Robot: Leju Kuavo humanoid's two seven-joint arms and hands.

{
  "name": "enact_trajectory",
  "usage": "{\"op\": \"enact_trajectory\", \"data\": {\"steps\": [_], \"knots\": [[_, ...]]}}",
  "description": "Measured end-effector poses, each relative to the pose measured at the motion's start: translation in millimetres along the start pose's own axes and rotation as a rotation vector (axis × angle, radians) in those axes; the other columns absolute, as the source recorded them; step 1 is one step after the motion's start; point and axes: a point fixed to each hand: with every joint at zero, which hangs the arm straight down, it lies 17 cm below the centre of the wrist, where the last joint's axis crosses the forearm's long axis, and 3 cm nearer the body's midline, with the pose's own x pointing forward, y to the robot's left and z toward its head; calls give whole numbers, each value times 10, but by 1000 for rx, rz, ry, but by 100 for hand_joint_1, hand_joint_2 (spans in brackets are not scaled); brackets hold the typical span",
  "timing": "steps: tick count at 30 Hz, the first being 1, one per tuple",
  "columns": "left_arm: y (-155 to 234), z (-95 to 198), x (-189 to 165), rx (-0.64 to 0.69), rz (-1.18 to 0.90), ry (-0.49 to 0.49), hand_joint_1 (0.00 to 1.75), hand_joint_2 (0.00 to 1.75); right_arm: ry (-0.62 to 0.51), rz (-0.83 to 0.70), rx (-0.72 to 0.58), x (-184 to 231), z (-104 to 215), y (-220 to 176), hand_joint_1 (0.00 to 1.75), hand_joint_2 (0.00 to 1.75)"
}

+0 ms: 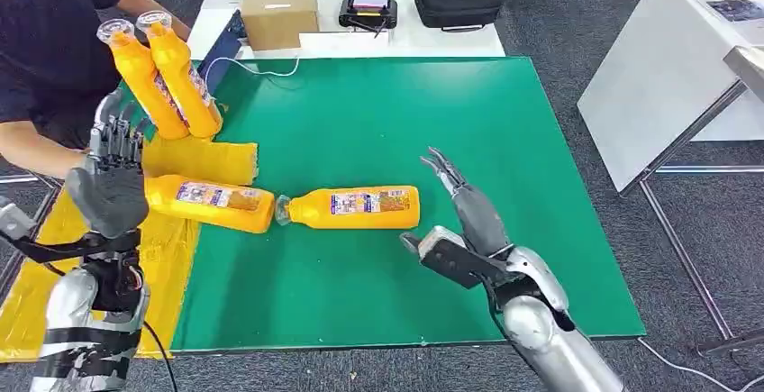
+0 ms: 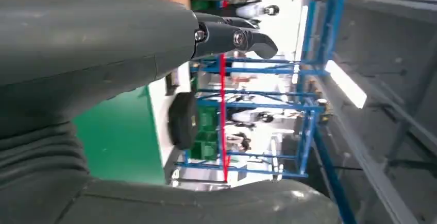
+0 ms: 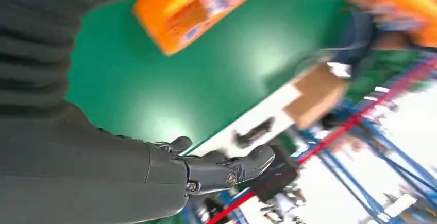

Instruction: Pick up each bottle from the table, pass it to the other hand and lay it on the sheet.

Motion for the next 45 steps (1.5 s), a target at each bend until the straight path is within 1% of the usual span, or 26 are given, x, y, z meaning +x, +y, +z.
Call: {"op": "enact_trajectory", "data": {"steps": [2,5,8,24,26,27,28,30,33,35,38,40,45], "knots": [[-14,-20,107,-20,-12,-24,0,0,54,54,39,-200,-168,-54,0,175],[-58,-44,152,-38,-30,-35,0,0,95,107,66,-366,-486,-184,0,175],[-69,-51,175,-41,-32,-40,0,0,110,124,75,-421,-624,-216,0,175],[-81,-62,209,-46,-39,-49,0,0,140,145,110,-529,-702,-131,0,175],[-145,-161,235,-66,-49,-61,0,0,146,163,181,-434,-903,87,0,175],[-241,-232,195,-89,-37,-58,0,0,142,171,257,-281,-1067,426,0,175],[-287,-263,171,-100,-30,-56,0,0,148,186,317,-227,-1104,664,0,175],[-298,-277,153,-103,-26,-53,0,0,164,197,394,-261,-1054,937,0,175],[-292,-271,125,-102,-24,-46,0,0,180,193,456,-354,-944,1130,0,175],[-280,-271,125,-99,-22,-46,0,0,196,204,484,-445,-883,1172,0,175],[-259,-263,94,-94,-20,-38,0,0,236,286,541,-688,-723,1234,0,175],[-255,-262,88,-93,-19,-37,0,0,250,307,553,-760,-684,1239,0,175],[-225,-249,32,-84,-10,-23,0,0,340,453,609,-1251,-428,1205,0,175]]}}
